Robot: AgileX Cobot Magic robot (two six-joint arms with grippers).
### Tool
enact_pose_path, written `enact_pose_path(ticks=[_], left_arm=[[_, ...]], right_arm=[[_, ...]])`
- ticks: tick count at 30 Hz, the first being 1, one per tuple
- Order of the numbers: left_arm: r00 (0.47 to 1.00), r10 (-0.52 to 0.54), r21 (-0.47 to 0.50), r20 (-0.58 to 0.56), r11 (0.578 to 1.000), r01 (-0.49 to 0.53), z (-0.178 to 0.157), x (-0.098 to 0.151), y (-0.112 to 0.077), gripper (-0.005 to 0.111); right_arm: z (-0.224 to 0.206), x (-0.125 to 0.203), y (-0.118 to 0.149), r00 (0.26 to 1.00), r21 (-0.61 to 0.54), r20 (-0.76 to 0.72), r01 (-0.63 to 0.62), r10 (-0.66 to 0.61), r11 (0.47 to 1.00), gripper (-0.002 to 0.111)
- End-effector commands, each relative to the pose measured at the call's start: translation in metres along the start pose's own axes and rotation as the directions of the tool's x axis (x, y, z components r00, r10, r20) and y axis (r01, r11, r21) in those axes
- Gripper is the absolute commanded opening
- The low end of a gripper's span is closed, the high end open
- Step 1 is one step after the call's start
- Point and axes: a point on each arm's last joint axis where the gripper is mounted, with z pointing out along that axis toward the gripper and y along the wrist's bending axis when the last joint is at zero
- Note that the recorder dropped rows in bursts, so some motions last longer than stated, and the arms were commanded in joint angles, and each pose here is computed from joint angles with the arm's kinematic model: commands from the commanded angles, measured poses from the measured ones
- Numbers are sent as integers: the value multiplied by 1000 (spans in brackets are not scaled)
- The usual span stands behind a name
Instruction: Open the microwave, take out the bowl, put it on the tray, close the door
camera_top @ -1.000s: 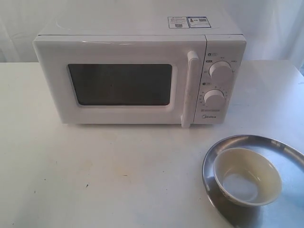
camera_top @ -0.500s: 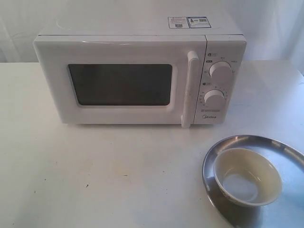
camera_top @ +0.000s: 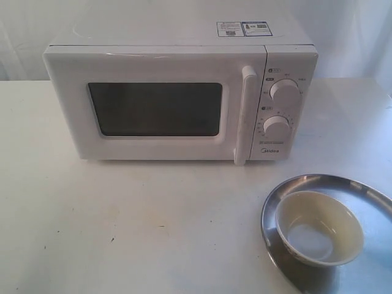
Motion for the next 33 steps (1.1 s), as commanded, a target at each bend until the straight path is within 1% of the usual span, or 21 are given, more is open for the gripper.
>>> enact_pose_path(ticks=[1, 8, 12, 19, 33], left_arm=[[1000, -7, 4, 9, 1000, 7, 0, -1, 0, 0], [1000, -7, 4, 9, 1000, 7, 0, -1, 0, 0], [1000, -7, 4, 9, 1000, 7, 0, -1, 0, 0], [1000, -7, 4, 9, 1000, 7, 0, -1, 0, 0], [1000, -7, 4, 9, 1000, 7, 0, -1, 0, 0]], right_arm=[[0, 0, -1, 1000, 14, 16, -2, 2, 1000, 0], [0, 3, -1, 1000, 19, -17, -23, 23, 1000, 0], [-1, 5, -1, 999, 16, -39, -3, 3, 1000, 0], [0, 4, -1, 999, 17, -23, -31, 31, 999, 0], [0, 4, -1, 999, 18, -23, -45, 45, 999, 0]])
